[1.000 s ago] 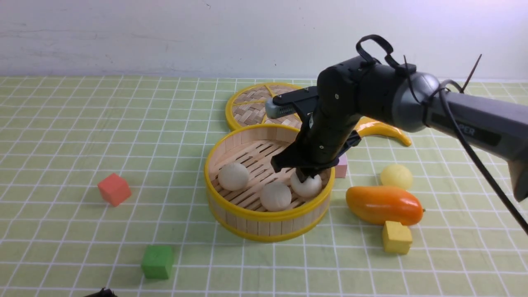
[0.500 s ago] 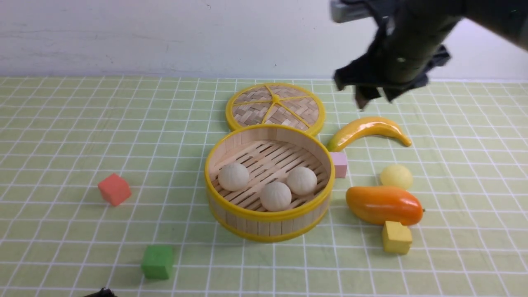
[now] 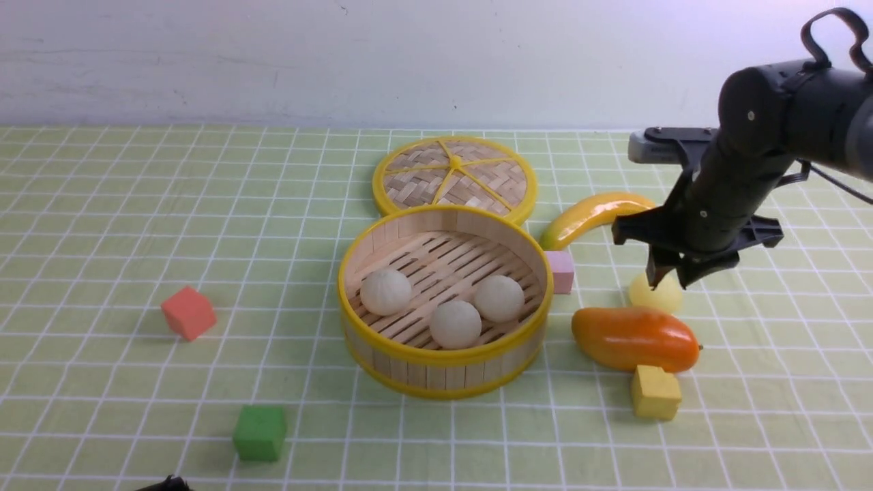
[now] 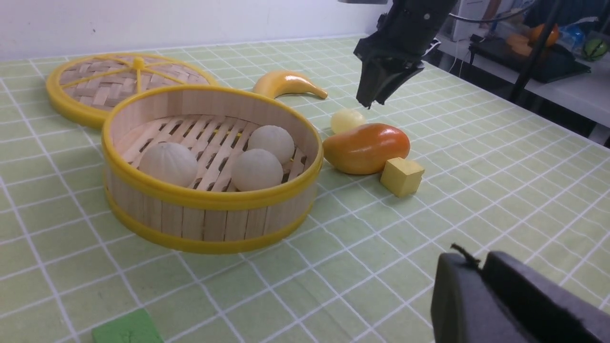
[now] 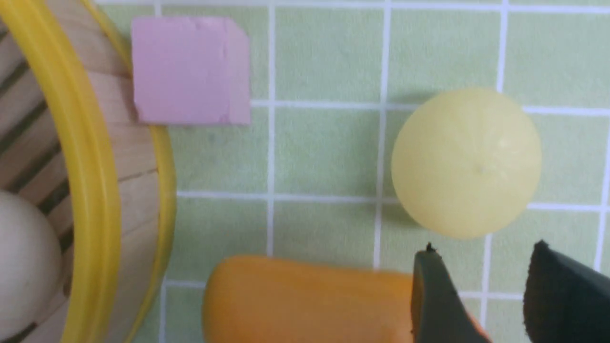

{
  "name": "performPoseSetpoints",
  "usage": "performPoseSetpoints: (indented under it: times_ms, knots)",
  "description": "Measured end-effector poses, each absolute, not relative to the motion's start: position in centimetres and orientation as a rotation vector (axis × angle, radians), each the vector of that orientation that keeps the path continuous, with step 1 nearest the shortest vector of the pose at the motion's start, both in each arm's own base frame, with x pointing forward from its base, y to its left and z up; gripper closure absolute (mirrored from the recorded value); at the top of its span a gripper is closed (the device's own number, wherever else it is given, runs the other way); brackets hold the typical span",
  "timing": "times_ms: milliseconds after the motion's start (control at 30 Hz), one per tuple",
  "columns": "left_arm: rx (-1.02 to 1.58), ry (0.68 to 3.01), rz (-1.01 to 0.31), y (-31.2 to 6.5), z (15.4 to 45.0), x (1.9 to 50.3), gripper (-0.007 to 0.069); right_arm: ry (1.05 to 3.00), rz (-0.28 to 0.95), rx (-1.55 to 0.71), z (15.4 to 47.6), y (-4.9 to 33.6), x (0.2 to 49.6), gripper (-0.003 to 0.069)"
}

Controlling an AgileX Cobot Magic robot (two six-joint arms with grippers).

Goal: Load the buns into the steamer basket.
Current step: Use the right arm to grab a steamed stuffed bun

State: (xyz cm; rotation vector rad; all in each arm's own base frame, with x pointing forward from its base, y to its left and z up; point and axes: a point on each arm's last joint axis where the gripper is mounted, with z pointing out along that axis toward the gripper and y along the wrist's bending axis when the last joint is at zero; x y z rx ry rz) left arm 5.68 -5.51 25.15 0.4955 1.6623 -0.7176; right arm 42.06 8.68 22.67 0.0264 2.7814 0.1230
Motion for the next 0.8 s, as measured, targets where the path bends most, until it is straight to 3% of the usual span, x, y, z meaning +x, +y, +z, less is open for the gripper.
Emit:
performPoseSetpoints:
  times_ms: [800]
  knots:
    - [0.498,1.666,-0.718,-5.5,25.1,5.7,0.0568,2.749,0.134,0.081,19.3,7.7,44.0,0.038]
